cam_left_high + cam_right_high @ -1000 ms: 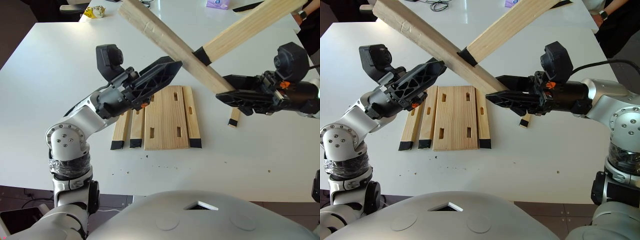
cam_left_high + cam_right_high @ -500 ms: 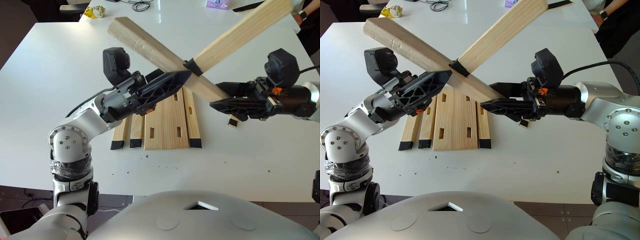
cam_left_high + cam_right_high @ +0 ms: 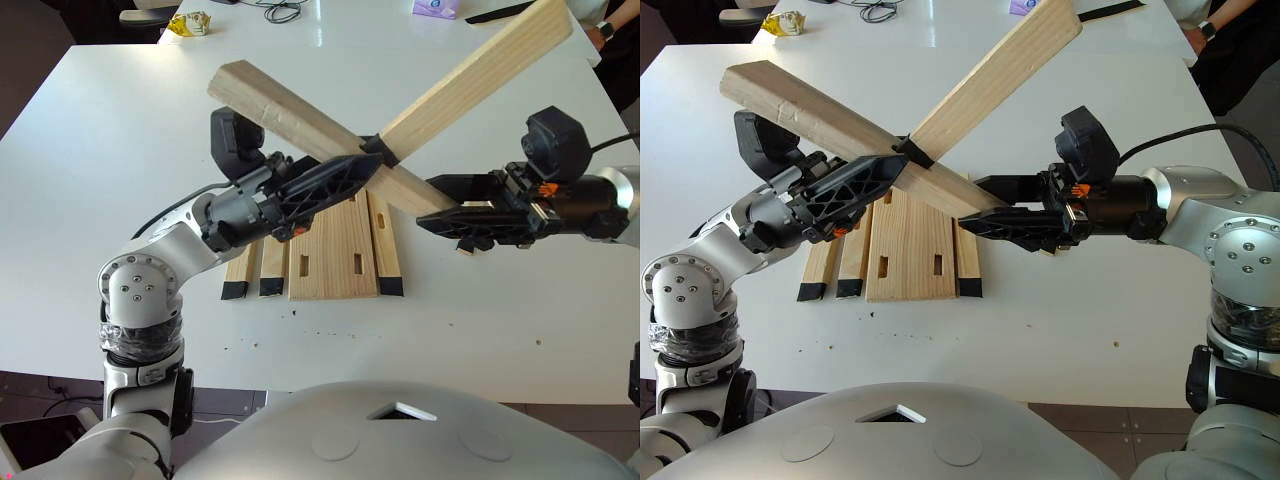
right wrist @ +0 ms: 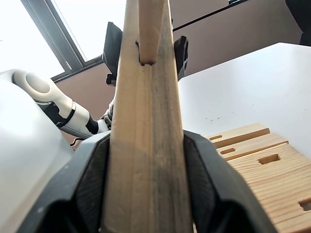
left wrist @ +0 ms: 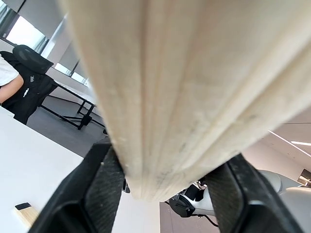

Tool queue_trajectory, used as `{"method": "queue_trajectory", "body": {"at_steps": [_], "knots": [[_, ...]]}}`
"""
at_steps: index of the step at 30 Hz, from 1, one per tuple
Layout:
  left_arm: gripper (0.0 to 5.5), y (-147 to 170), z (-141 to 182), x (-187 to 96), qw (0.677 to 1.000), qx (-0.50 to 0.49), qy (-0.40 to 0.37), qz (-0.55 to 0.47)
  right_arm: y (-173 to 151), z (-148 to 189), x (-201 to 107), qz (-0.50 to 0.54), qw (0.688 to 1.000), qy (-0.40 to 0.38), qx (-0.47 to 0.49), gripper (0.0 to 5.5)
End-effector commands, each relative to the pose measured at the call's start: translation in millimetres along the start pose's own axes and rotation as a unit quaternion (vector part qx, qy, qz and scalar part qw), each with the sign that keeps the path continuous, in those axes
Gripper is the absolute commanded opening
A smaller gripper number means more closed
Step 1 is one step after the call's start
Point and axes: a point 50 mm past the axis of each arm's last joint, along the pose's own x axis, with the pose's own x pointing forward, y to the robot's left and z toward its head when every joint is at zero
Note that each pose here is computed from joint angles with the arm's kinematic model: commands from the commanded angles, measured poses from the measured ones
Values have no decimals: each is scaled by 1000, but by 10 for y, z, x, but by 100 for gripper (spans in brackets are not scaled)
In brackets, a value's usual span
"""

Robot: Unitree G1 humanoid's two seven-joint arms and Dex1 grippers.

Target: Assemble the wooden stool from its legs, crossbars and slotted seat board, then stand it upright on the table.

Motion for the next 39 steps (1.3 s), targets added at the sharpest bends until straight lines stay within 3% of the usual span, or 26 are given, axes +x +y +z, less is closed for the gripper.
{"method": "queue_trajectory", "body": {"at_steps": [1,14,15,21,27,39], "knots": [[223,-29,16,-16,1000,1,0,-12,18,26,-15,-2,1000,12,-13,206],[222,-9,-11,-17,1000,6,5,-7,-81,-8,-10,-44,998,31,-15,206],[222,-4,-9,-15,1000,7,3,-5,-93,-32,-16,-51,998,39,-17,243],[219,26,70,-39,1000,24,-8,10,-103,-262,-181,-70,993,99,-4,335],[209,47,201,-73,998,49,-9,26,-149,-517,-424,-94,985,145,6,341],[208,-55,578,-426,971,165,139,101,-130,-772,-624,-193,975,112,9,341]]}}
